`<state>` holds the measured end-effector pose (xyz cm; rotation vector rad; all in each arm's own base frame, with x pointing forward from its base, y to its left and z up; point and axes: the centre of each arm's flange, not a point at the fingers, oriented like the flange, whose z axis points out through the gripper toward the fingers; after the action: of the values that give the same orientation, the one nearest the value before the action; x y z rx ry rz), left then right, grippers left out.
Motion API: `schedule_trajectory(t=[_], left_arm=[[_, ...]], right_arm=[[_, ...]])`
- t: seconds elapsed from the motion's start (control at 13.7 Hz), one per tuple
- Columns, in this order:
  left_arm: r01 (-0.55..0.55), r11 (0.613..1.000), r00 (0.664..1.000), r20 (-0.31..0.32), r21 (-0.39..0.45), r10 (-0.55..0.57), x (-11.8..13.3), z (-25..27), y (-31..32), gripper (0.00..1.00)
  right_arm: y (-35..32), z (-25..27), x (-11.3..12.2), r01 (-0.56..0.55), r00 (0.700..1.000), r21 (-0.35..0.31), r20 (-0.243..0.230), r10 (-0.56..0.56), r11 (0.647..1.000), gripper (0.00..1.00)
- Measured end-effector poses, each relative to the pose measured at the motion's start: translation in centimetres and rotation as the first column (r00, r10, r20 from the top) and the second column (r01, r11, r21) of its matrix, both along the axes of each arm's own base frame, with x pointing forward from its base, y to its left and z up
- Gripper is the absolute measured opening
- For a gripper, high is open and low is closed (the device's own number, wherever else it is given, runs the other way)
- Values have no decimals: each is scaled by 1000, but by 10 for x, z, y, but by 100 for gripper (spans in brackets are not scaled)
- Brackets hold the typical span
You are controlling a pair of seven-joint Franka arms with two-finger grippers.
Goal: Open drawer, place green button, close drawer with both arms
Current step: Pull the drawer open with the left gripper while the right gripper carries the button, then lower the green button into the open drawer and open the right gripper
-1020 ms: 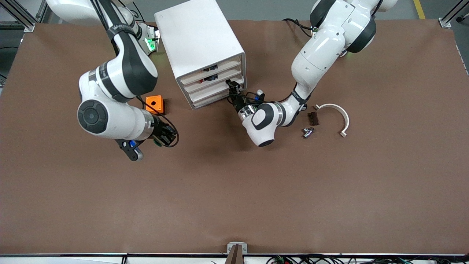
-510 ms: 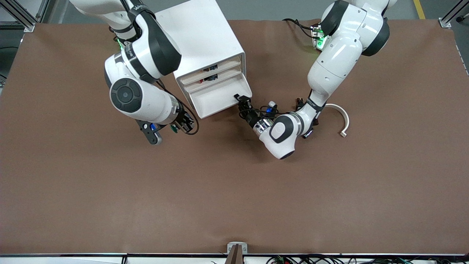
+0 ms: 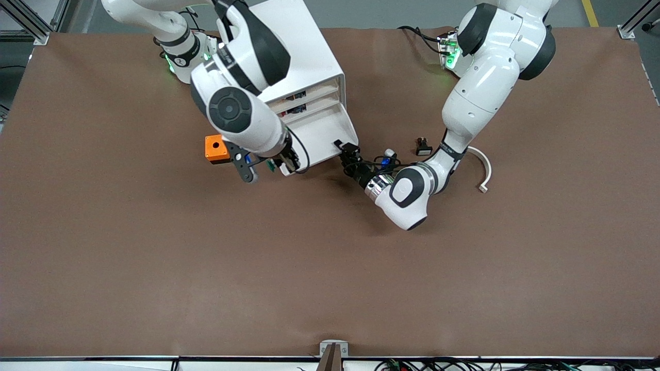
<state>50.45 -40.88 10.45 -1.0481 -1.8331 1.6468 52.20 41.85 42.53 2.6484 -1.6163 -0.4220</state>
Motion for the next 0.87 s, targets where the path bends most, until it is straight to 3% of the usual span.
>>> schedule_trajectory(t=[0.15,0.36,0.58,0.73,0.87], left_arm=[[-7,999,999,38,-36,8,7,1,6,72],[11,986,985,170,-167,18,26,13,13,100],[113,955,937,350,-273,-10,45,31,14,100],[218,923,877,479,-316,-43,56,43,15,100],[345,880,788,610,-327,-82,68,60,17,100]], right_arm=[[16,-19,-17,6,1000,-18,3,-5,1000,41],[30,-45,-37,22,1000,-50,20,-21,998,41],[37,-66,-51,38,999,-49,40,-37,998,41],[41,-82,-61,51,997,-45,56,-49,998,41],[42,-97,-69,59,996,-46,65,-56,997,41]])
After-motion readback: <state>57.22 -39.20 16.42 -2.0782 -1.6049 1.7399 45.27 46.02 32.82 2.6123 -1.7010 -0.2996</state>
